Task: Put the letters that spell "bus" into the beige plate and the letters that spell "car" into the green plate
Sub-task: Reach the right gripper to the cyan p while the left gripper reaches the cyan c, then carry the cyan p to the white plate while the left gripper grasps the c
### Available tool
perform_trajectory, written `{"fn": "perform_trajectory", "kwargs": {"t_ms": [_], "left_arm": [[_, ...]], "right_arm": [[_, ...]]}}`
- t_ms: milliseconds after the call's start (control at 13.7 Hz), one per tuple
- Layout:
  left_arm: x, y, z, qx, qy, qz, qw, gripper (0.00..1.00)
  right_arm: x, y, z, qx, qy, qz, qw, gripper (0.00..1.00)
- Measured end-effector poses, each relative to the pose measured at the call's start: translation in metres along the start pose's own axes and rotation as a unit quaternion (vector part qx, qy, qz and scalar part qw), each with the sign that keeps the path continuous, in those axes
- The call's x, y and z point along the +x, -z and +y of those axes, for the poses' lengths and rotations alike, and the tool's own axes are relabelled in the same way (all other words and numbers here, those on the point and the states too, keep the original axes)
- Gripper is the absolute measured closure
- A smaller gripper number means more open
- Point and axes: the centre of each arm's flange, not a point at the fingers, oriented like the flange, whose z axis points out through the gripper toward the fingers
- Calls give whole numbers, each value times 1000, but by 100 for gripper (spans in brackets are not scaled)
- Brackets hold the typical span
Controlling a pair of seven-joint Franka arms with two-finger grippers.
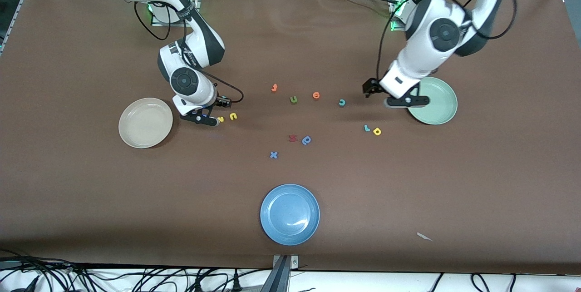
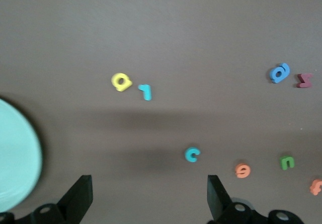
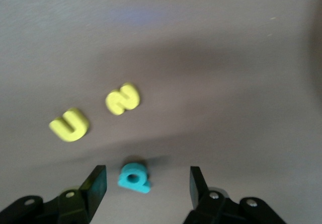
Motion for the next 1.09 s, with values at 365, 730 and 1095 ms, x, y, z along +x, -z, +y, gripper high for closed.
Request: {"fn": "perform_trajectory", "kwargs": {"t_ms": [365,730,1095], "left_arm": [[-3,-55,22,-16,-10,-9,1000,0],[-22,-139,38,-5,-45,-49,998,0],[-28,-163,38,2,-49,-65,997,0]], "right_arm": [[-8,-15,-4,11,6,7,1000,26],[-11,-21,-9,14,10,6,1000,34],[-12,-24,-9,13,11,4,1000,38]]}}
